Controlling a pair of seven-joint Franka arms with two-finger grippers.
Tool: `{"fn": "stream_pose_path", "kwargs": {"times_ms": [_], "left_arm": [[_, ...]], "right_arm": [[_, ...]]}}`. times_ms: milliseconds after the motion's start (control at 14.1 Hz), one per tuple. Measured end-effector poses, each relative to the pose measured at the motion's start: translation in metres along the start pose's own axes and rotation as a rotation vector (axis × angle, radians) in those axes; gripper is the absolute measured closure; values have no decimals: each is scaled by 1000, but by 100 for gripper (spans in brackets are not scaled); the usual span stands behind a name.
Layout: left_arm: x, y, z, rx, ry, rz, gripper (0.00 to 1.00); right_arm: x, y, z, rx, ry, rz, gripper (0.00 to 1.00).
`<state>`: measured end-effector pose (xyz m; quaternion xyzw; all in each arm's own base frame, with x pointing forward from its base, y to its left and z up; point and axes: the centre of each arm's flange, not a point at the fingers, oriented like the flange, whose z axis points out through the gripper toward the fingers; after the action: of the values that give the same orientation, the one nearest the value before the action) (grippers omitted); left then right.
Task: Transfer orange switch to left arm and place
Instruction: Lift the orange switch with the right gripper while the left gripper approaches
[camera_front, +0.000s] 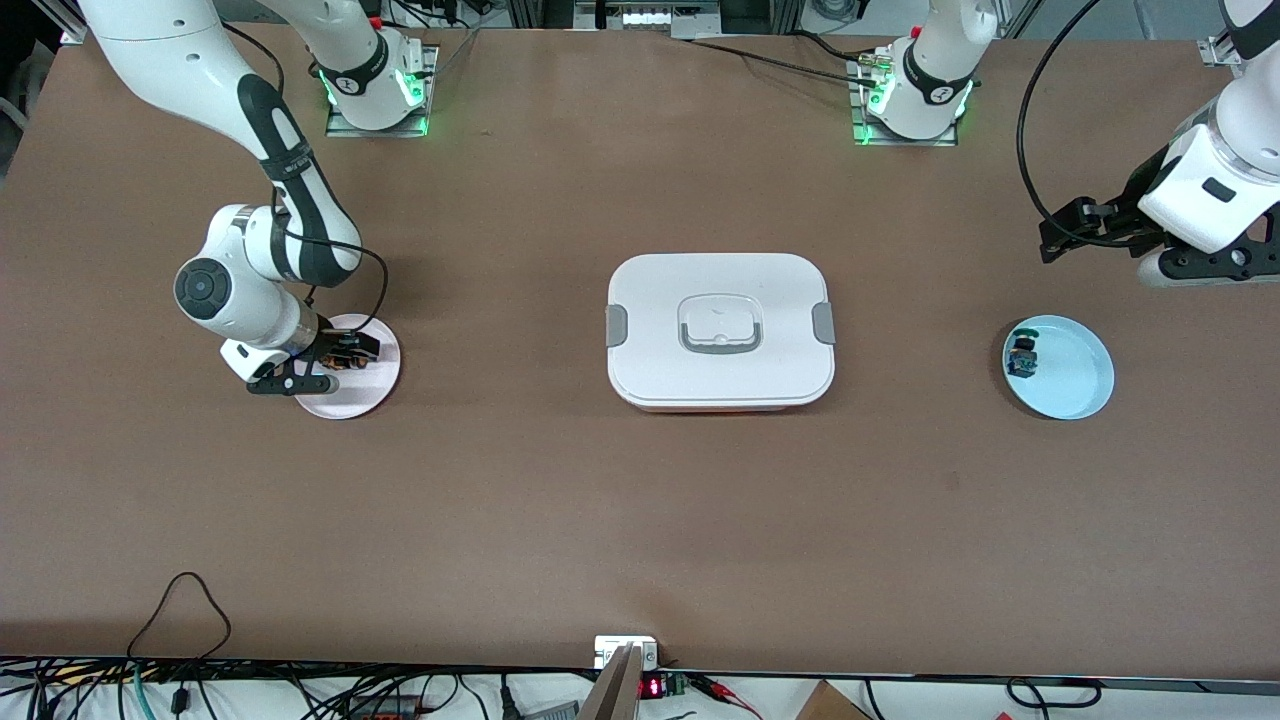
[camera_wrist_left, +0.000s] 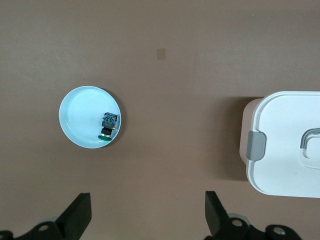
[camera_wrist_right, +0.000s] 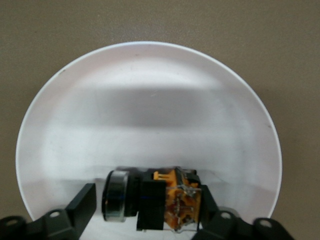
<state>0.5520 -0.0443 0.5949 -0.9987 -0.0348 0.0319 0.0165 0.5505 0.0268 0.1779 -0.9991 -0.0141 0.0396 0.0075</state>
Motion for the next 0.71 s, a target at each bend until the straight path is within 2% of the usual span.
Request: {"fn": "stream_pose_path", "kwargs": {"times_ms": [71, 142, 355, 498, 711], "left_arm": [[0, 0, 0, 0, 0, 0, 0], [0, 0, 0, 0, 0, 0, 0], [0, 2, 0, 0, 1, 4, 0], [-1, 4, -1, 0, 2, 8, 0], [-1, 5, -1, 0, 2, 9, 0]], "right_arm": [[1, 0, 0, 0, 1, 0, 26], [2, -1, -1, 1, -1, -1, 28], [10, -8, -17, 15, -55, -12, 28], [23, -15, -52, 34, -89, -24, 28], [38, -23, -124, 61, -81, -45, 28]]}}
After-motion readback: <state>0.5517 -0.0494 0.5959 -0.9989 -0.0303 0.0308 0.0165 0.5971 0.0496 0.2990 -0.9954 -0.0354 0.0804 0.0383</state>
